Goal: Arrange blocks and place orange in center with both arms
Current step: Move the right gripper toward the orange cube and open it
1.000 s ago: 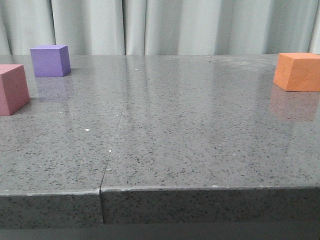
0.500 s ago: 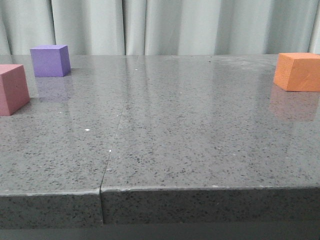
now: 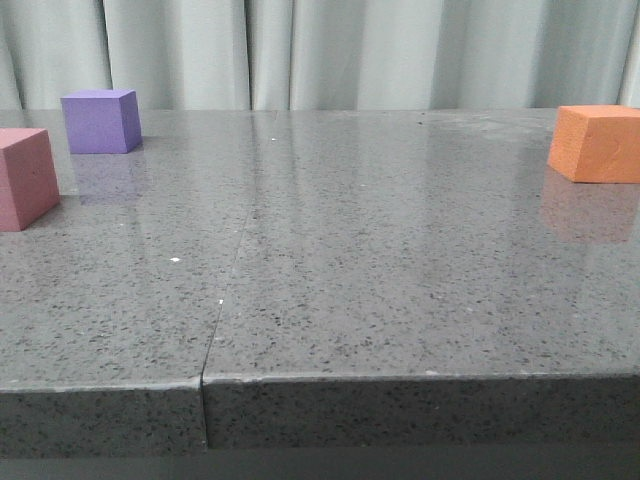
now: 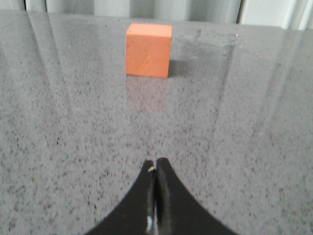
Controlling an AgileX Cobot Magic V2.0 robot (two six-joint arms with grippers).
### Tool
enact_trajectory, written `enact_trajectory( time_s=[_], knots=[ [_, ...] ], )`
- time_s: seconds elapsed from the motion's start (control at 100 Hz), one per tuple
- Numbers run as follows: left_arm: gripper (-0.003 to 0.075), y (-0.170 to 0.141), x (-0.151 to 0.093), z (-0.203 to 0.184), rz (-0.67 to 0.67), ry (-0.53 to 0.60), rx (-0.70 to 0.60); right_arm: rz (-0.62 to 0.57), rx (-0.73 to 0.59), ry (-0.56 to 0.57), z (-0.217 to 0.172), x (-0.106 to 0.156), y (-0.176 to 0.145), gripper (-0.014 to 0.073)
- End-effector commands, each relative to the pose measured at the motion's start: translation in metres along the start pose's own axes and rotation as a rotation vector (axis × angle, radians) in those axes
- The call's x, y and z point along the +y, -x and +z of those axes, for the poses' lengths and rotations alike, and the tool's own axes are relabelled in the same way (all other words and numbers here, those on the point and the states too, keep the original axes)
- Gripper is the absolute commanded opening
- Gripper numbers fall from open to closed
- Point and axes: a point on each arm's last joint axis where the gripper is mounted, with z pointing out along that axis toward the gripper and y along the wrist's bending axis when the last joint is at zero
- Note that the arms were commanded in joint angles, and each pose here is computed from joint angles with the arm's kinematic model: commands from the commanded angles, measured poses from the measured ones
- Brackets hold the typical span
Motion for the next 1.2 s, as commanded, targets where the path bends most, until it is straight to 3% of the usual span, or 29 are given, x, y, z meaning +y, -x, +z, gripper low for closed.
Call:
enact_trajectory(
  time_s=[0.0, 0.13, 0.39, 0.82, 0.92, 0.99, 1.19],
  knots=[
    [-0.002, -0.004, 0.0, -0.001, -0.007, -0.009, -0.073, -0.015, -0.182, -0.01, -0.005, -0.001, 0.02, -0.0069],
    [-0.002, -0.004, 0.0, -0.001, -0.007, -0.009, -0.073, 0.027, -0.166, 0.0, -0.007, -0.001, 0.033, -0.0069],
    [-0.002, -0.004, 0.0, -0.001, -0.007, -0.009, -0.073, 0.117, 0.006, 0.046, -0.006, 0.003, 0.075, -0.0069],
    [-0.002, -0.004, 0.0, -0.001, -0.007, -0.009, -0.073, 0.116, 0.293, 0.081, 0.032, 0.006, 0.149, -0.0047],
    [-0.002, -0.004, 0.0, -0.001, -0.007, -0.009, -0.073, 0.129, 0.356, 0.093, 0.048, 0.007, 0.164, 0.0041],
    [-0.002, -0.004, 0.0, -0.001, -0.007, -0.009, -0.073, 0.13, 0.414, 0.098, 0.061, 0.007, 0.171, 0.0152],
    [-0.002, -0.004, 0.0, -0.001, -0.007, -0.009, -0.073, 0.132, 0.551, 0.107, 0.102, 0.008, 0.184, 0.0617]
  ],
)
